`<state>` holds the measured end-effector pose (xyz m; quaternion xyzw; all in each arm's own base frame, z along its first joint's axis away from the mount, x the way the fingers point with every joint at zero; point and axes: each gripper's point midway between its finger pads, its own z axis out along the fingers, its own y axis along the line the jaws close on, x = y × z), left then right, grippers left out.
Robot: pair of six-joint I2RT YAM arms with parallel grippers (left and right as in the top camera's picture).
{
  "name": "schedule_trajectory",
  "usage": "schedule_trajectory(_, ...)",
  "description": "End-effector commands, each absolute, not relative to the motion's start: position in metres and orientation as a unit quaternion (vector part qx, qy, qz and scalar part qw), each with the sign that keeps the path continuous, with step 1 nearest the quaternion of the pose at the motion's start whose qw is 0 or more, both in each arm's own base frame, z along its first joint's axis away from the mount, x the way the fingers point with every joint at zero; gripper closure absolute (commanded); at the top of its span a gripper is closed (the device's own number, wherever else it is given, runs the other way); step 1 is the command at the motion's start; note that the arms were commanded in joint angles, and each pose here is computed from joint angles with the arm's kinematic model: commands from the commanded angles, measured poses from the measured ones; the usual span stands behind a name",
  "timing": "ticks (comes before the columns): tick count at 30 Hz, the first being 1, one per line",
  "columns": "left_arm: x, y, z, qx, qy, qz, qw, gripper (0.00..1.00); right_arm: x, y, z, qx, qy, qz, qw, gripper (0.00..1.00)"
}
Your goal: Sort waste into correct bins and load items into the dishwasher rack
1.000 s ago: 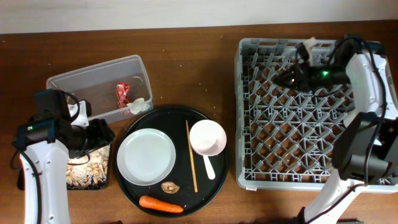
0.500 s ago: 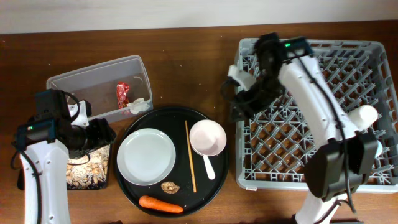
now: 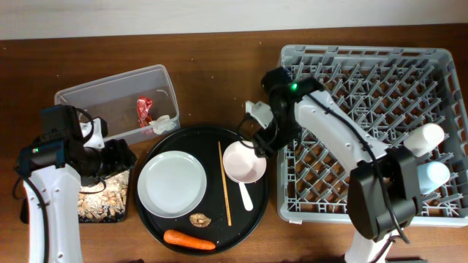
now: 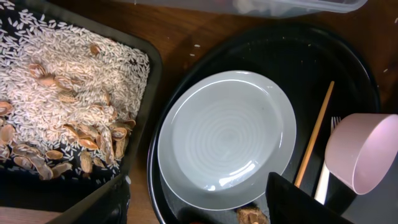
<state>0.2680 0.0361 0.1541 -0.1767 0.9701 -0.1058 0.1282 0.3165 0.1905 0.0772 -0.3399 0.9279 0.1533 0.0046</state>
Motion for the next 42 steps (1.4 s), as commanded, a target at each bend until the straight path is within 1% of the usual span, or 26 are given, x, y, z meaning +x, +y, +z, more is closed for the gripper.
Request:
schedule_trajectory(1,0.266,0.035,0.154,-0.179,0.969,-0.112,0.128,0.31,0.306,0.19,0.055,-0.347,0.927,0.141,-0.005,0.39)
schedule_trajectory(4,0.266,0.035,0.154,-0.179,0.969,-0.112,0.129,0.31,0.302,0.194,0.044,-0.354,0.925,0.141,-0.004,0.4)
schedule_trajectory(6,0.266,0.035,0.154,-0.179,0.969,-0.112,0.128,0.31,0.303,0.196,0.042,-0.357,0.924,0.136,0.002,0.44)
schedule_trajectory(9,0.266,0.035,0.154,-0.179,0.969,-0.112,0.128,0.31,0.308,0.196,0.041,-0.352,0.928,0.126,0.012,0.47)
schedule_trajectory(19,0.266,0.034,0.154,-0.179,0.969,-0.112,0.127,0.31,0.32,0.197,0.041,-0.347,0.93,0.113,0.035,0.48)
schedule_trajectory(21,0.266,0.034,0.154,-0.179,0.969,-0.112,0.127,0.31,0.319,0.197,0.041,-0.347,0.93,0.115,0.034,0.56)
schedule_trajectory(24,0.266,0.034,0.154,-0.179,0.969,-0.112,0.127,0.31,0.319,0.197,0.041,-0.347,0.93,0.115,0.034,0.62)
schedule_trajectory(30,0.266,0.034,0.154,-0.179,0.969,-0.112,0.127,0.31,0.315,0.195,0.036,-0.347,0.931,0.115,0.025,0.63)
schedule_trajectory(34,0.266,0.034,0.154,-0.179,0.969,-0.112,0.127,0.31,0.312,0.194,0.031,-0.346,0.931,0.114,0.018,0.7)
schedule_trajectory(35,0.266,0.034,0.154,-0.179,0.969,-0.112,0.127,0.31,0.312,0.194,0.031,-0.346,0.931,0.114,0.018,0.74)
schedule_trajectory(36,0.266,0.034,0.154,-0.179,0.969,-0.112,0.127,0.31,0.312,0.194,0.031,-0.346,0.931,0.114,0.018,0.78)
schedule_trajectory(37,0.266,0.034,0.154,-0.179,0.969,-0.112,0.127,0.31,0.312,0.194,0.031,-0.346,0.931,0.114,0.018,0.87)
schedule_trajectory(38,0.266,0.034,0.154,-0.179,0.969,-0.112,0.127,0.31,0.312,0.194,0.031,-0.346,0.931,0.114,0.018,0.91)
schedule_trajectory(40,0.266,0.034,0.154,-0.179,0.969,-0.112,0.127,0.31,0.312,0.194,0.031,-0.346,0.931,0.114,0.018,0.96)
schedule_trajectory(42,0.266,0.034,0.154,-0.179,0.969,-0.112,0.127,0.31,0.311,0.194,0.033,-0.346,0.931,0.113,0.015,0.96)
